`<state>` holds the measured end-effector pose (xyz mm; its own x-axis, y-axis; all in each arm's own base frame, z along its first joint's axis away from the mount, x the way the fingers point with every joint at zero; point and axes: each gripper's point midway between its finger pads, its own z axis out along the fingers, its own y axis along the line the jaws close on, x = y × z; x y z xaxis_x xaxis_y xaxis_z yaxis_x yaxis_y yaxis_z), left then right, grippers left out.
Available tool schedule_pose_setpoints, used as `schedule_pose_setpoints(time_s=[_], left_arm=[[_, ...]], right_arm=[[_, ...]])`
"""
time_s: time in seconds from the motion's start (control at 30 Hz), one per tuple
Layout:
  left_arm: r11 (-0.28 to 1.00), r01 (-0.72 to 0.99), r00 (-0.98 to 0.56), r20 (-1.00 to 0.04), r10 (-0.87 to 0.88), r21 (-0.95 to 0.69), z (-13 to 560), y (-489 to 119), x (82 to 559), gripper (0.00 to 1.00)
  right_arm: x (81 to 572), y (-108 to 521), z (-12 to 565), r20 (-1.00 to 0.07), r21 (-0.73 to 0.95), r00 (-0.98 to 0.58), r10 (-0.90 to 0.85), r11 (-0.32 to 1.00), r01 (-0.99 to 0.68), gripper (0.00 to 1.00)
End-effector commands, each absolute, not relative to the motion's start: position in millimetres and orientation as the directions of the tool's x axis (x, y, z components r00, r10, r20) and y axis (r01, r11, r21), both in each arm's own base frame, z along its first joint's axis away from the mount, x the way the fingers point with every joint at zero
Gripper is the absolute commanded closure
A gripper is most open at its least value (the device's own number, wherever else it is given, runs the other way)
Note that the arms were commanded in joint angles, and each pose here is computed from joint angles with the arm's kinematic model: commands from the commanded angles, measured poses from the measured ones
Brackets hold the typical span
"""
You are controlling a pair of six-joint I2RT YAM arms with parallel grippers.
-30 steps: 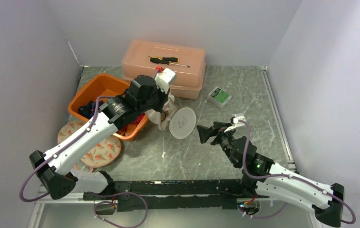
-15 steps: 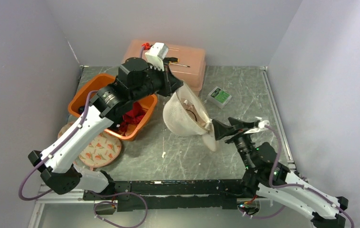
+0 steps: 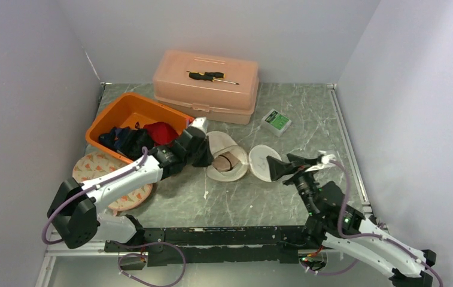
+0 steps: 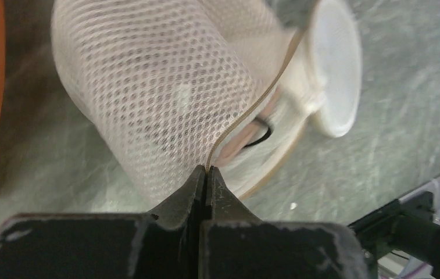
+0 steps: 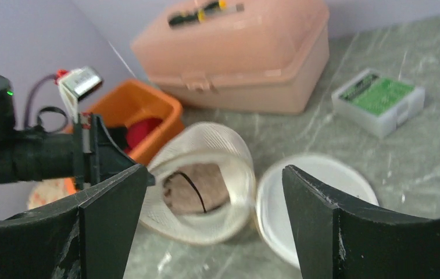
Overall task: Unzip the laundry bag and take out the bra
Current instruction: Open the laundry bag at the center of the board, then adjust the laundry bag at the center of the board.
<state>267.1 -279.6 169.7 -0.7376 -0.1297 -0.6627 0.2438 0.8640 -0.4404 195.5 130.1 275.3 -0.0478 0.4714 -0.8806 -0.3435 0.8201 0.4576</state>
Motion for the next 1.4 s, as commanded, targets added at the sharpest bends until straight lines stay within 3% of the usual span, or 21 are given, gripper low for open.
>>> schedule_pose_setpoints(time_s=[0.0, 0.27, 0.63, 1.0, 1.07, 1.27, 1.37], left_arm=[[0.822, 0.178, -0.662, -0.683, -0.307, -0.541, 191, -270, 272, 0.97], [0.889, 0.019, -0.637, -0.691, -0.342, -0.458, 172, -226, 268, 0.97], [0.922, -0.003, -0.668, -0.685, -0.291, -0.388, 157, -213, 261, 0.97], [0.935, 0.023, -0.676, -0.695, -0.246, -0.353, 153, -206, 254, 0.97], [0.938, 0.027, -0.677, -0.696, -0.238, -0.346, 152, -206, 255, 0.97], [0.943, 0.03, -0.675, -0.702, -0.226, -0.333, 155, -204, 256, 0.97], [0.942, 0.033, -0.671, -0.706, -0.227, -0.333, 157, -203, 255, 0.97]], right_arm=[[198, 158, 219, -0.894, 0.447, -0.206, 0.399, 0.83, -0.334, 0.11], [203, 191, 156, -0.854, 0.439, -0.415, 0.313, 0.861, -0.256, 0.15], [224, 211, 151, -0.594, 0.783, -0.501, 0.629, 0.595, -0.181, 0.09], [293, 245, 191, -0.837, 0.501, -0.429, 0.34, 0.79, -0.353, 0.17], [305, 249, 183, -0.846, 0.465, -0.442, 0.299, 0.82, -0.335, 0.22], [324, 269, 154, -0.84, 0.411, -0.503, 0.204, 0.843, -0.347, 0.24], [332, 273, 141, -0.83, 0.388, -0.53, 0.173, 0.861, -0.328, 0.3]])
